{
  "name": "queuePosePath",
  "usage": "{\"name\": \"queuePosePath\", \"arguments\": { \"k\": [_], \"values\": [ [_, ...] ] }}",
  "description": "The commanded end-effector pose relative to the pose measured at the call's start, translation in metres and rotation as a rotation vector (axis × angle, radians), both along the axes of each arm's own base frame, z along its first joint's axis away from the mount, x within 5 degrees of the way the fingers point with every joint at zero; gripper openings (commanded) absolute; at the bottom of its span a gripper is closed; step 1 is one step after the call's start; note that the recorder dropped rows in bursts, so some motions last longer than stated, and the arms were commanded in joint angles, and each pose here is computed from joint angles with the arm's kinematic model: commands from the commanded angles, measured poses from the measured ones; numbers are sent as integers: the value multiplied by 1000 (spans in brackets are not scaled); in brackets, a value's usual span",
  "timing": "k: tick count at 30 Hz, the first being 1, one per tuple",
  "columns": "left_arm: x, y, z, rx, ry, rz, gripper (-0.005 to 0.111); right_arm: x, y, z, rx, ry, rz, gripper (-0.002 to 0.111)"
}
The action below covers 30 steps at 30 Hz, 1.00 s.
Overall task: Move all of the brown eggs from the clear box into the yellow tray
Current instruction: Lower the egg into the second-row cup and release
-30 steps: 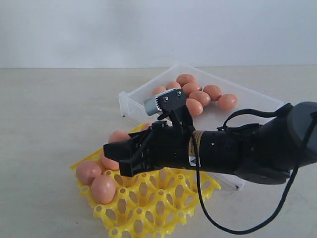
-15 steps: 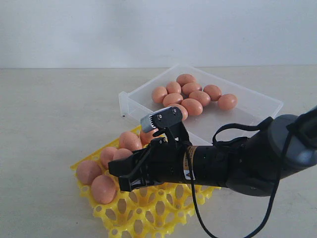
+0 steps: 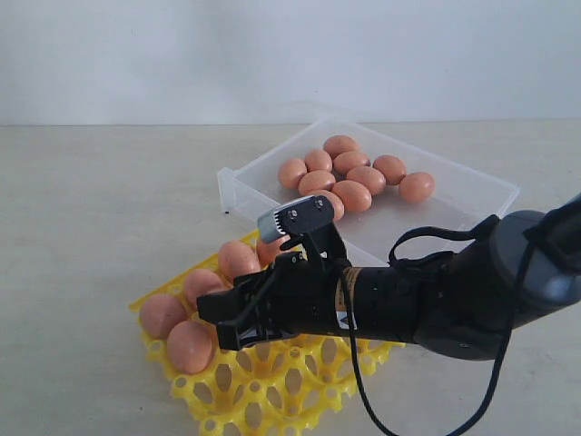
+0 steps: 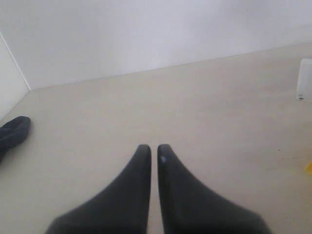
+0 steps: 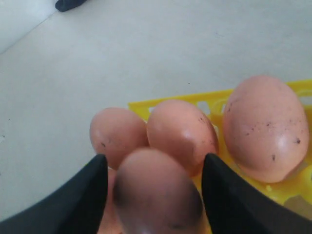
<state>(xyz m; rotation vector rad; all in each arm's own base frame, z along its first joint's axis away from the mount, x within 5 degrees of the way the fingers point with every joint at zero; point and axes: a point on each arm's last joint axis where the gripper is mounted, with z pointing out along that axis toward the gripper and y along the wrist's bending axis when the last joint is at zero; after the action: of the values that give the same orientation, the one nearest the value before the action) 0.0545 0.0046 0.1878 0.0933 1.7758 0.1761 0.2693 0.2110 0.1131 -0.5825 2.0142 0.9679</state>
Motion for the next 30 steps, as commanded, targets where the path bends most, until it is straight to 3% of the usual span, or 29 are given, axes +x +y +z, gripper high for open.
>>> {"name": "queuePosePath", "arguments": {
  "k": [1, 14, 23, 30],
  "values": [
    [0, 0, -1, -3, 0, 2, 4, 0, 1, 3, 33, 2, -16, 54],
    [0, 0, -1, -3, 0, 2, 4, 1, 1, 5, 66, -7, -18, 54],
    [0, 0, -1, -3, 0, 2, 4, 6, 1, 36, 373, -150, -11, 54],
    [0, 0, -1, -3, 0, 2, 4, 21, -19, 61, 437, -212, -157, 54]
  ]
}}
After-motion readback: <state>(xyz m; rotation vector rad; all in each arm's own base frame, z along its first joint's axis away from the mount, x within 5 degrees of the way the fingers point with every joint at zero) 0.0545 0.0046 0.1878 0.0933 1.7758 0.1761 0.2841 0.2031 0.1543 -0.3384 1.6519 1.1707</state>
